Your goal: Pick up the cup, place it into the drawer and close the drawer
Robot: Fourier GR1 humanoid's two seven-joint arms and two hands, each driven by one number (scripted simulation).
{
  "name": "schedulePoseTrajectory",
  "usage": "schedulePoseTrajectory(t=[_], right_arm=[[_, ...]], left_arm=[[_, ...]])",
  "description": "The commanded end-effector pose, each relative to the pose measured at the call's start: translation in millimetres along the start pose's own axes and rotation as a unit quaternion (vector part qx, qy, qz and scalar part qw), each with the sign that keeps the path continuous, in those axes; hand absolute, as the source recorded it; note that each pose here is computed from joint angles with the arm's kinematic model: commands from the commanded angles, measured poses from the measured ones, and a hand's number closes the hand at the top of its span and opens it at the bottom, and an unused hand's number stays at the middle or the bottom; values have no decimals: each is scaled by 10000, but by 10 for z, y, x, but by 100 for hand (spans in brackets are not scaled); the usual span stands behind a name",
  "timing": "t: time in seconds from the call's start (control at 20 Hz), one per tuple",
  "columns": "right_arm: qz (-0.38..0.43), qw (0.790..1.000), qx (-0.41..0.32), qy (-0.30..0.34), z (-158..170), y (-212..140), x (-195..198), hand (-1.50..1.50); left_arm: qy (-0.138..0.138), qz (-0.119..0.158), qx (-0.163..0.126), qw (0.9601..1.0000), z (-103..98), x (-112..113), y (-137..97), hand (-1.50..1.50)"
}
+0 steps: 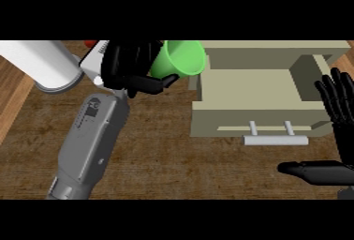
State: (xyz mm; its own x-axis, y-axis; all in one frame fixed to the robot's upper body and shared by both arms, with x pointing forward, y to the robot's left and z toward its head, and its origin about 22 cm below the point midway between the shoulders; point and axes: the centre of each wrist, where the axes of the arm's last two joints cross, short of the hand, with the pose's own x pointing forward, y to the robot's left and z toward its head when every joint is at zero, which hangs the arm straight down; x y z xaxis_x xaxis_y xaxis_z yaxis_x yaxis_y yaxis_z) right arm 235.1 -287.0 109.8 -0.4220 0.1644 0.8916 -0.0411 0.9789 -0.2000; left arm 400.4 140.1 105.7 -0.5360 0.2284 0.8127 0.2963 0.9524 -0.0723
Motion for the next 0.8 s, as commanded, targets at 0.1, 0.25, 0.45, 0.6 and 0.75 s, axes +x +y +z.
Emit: schedulePoseTrajectory(t=[0.1, 0.25, 0.45, 0.6, 0.75], right_arm=[[-93, 10000, -4, -13, 57, -2, -128, -150], [7, 9999, 99, -25, 106, 50, -126, -150], [-133, 9998, 31, -128, -113, -196, -28, -150], [-22, 9998, 174, -8, -2, -131, -69, -150], [88, 9999, 70, -55, -21, -112, 51, -150]], left_arm=[[187, -247, -90, 9995, -492, 269, -516, 150], [260, -329, -104, 9991, -669, 403, -595, 150], [698, -234, 21, 9973, -725, 141, -749, 150], [858, -322, 94, 9957, -789, 152, -911, 150], [1075, -308, -33, 9937, -788, 127, -952, 150]])
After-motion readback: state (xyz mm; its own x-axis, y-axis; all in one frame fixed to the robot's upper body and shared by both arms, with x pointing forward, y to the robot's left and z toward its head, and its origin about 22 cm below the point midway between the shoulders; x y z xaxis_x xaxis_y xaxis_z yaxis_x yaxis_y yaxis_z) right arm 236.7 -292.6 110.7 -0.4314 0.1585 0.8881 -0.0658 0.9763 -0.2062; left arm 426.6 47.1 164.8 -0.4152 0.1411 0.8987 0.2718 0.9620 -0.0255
